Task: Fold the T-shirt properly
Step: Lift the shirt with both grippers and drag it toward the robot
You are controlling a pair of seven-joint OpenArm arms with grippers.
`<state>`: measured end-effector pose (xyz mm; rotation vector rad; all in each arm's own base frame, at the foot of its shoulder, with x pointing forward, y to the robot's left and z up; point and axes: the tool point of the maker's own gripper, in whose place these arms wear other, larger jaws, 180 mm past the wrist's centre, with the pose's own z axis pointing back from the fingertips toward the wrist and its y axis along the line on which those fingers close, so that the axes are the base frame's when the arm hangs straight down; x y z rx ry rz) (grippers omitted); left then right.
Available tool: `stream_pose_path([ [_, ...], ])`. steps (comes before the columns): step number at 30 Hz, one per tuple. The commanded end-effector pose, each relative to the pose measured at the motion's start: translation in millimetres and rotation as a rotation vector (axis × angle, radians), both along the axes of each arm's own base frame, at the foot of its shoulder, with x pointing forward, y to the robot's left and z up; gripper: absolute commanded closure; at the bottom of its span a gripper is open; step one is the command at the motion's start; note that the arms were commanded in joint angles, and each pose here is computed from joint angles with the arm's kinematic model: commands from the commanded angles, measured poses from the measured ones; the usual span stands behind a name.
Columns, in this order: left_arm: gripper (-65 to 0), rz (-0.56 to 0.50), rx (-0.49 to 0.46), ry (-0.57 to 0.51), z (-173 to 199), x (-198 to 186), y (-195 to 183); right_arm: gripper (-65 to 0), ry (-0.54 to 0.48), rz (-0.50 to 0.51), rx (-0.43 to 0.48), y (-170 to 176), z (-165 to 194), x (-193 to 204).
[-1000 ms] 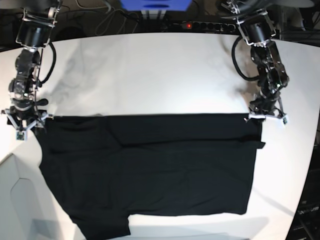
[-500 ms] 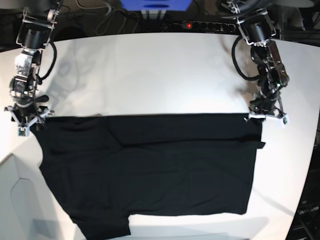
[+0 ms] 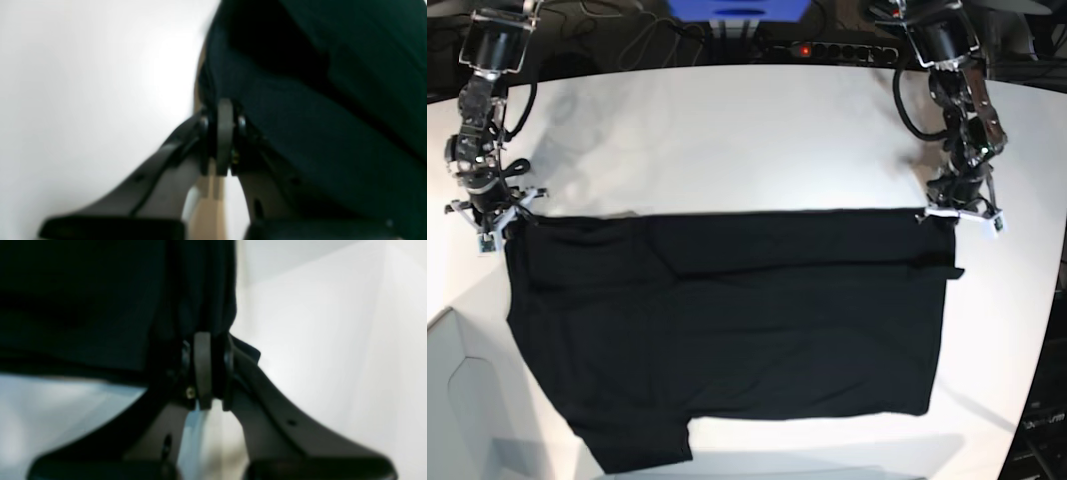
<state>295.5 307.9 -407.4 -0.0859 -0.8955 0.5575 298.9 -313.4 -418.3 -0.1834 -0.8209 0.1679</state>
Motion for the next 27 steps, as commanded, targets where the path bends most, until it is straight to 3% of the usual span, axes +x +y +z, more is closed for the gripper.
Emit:
stream_pose_path([
  [1, 0.0, -0.007, 0.035, -0.059, 21, 7, 5, 0.0, -0.021, 0.028, -0.019, -1, 12, 5],
  [7, 0.0, -0.053, 0.113, -0.125, 57, 0, 1, 0.0, -0.026, 0.061, -0.105, -8, 40, 3],
  [15, 0.0, -0.089, 0.187, -0.246, 110, 20, -1, 0.0, -0.087, 0.094, -0.222, -21, 92, 26],
  [25, 0.0, -0.076, 0.189, -0.329, 138, 50, 2, 0.0, -0.197, 0.003, -0.279, -49, 173, 88],
  [27, 0.0, -0.083, 0.179, -0.305, 134, 50, 1, 0.0, -0.206, -0.018, -0.28, -51, 185, 94],
])
